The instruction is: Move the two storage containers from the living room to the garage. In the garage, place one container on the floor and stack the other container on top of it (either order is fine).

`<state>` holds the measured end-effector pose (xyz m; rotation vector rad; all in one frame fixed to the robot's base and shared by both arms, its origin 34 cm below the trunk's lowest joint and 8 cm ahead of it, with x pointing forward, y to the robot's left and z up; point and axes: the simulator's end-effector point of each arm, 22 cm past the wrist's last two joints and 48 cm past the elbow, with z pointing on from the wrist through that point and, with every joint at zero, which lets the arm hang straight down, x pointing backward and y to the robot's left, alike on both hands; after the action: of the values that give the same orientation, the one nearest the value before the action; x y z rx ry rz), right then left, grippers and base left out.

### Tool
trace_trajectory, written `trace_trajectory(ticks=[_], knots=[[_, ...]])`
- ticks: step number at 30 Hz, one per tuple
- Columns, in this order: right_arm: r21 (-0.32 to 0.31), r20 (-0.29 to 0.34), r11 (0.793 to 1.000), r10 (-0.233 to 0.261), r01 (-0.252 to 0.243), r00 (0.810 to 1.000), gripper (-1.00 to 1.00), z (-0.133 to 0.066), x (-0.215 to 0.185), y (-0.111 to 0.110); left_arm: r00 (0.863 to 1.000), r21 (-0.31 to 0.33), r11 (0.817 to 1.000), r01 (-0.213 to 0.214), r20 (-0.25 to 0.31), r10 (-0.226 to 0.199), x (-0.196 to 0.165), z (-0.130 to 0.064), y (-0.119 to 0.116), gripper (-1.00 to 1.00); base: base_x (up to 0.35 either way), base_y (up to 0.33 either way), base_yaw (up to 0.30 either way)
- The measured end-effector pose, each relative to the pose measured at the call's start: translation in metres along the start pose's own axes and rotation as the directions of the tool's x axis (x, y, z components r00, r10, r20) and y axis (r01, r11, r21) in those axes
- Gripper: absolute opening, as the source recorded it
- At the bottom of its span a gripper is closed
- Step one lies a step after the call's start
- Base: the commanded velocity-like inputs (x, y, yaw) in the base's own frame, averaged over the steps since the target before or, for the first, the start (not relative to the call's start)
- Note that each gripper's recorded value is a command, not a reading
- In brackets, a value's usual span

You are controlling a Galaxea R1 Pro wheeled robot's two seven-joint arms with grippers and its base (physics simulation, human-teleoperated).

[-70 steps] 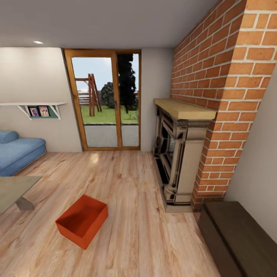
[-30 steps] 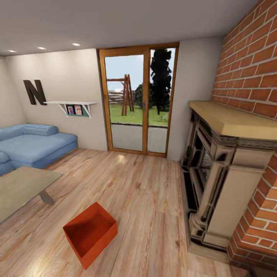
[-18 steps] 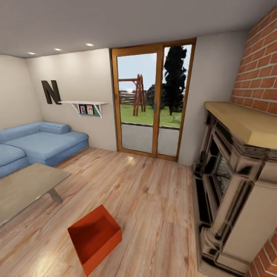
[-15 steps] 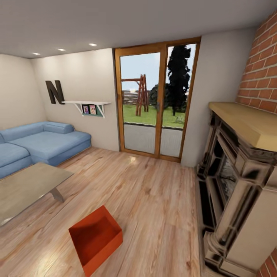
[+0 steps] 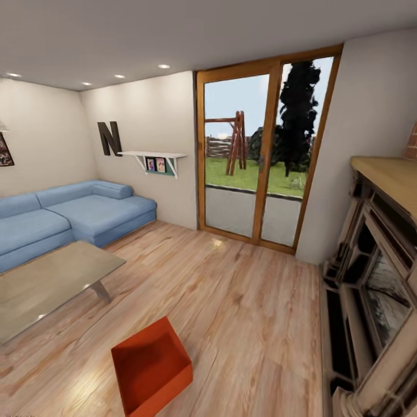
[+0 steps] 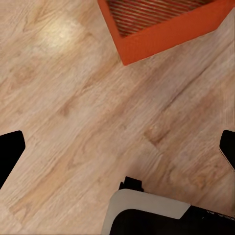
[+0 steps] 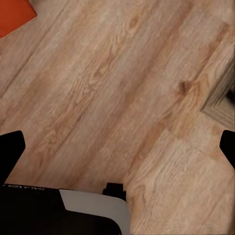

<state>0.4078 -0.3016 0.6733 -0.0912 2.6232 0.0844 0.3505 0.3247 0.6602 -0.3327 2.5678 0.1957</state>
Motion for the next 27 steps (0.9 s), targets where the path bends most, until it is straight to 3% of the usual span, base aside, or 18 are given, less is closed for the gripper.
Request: trace_trajectory(ticks=[27], knots=[[0.003,-0.001,1.000,-0.001,0.001,1.000,1.00,0.0000,0.0002,-0.0009,1.000,0.003,1.000,0.000,-0.001,0.000,0.0005,-0.0002,-0.0019,1.00,0.308,-0.152,0.270]])
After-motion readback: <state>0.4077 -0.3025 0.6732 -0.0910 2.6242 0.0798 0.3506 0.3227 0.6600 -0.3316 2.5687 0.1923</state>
